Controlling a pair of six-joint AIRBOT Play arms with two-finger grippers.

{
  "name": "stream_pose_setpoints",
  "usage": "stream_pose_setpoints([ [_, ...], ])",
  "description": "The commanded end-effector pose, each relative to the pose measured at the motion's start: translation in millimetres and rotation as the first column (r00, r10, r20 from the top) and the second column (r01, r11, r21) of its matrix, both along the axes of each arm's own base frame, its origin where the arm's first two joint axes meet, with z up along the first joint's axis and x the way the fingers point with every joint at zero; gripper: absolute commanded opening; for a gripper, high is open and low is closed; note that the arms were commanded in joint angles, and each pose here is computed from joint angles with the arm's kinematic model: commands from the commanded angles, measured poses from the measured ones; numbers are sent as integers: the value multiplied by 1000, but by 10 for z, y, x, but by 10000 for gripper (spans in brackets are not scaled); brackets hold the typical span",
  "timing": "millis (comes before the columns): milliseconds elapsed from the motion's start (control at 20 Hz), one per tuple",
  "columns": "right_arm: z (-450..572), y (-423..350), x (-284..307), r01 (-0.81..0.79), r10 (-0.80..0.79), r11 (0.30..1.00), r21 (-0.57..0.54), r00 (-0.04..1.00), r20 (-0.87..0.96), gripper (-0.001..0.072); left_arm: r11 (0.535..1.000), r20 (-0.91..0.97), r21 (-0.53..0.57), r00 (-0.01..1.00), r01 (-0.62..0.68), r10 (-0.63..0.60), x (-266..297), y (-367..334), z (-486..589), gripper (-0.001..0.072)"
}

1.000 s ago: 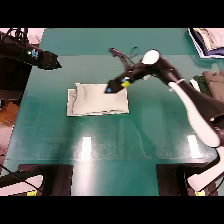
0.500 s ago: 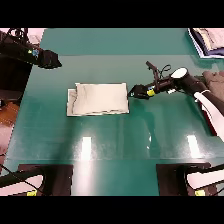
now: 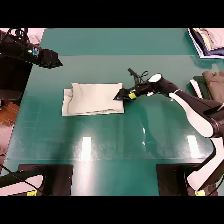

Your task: Fold the shirts.

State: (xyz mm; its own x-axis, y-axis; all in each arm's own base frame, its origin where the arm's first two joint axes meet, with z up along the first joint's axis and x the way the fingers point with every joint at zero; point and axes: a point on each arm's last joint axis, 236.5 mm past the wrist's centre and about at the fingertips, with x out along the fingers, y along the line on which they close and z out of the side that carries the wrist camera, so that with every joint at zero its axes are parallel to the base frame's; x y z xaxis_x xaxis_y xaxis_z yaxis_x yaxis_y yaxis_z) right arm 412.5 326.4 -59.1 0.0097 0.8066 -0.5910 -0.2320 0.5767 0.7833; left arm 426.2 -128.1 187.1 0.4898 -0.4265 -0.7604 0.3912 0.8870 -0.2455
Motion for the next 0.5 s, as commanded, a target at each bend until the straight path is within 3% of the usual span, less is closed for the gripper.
stream_pose_setpoints([
  [0, 95, 201, 115, -28, 26, 999, 16, 997, 68, 19, 1000, -12, 3, 1000, 4, -4, -23, 3, -18, 24],
  [200, 463, -286, 330, 22, -19, 999, -25, 993, 120, 16, 1000, -30, -2, 1000, 6, -6, -59, -11, -34, 24],
  [450, 1150, -1993, 683, 266, -208, 945, -192, 938, 277, 15, 999, -30, -15, 998, 49, -49, -93, -258, -111, 24],
])
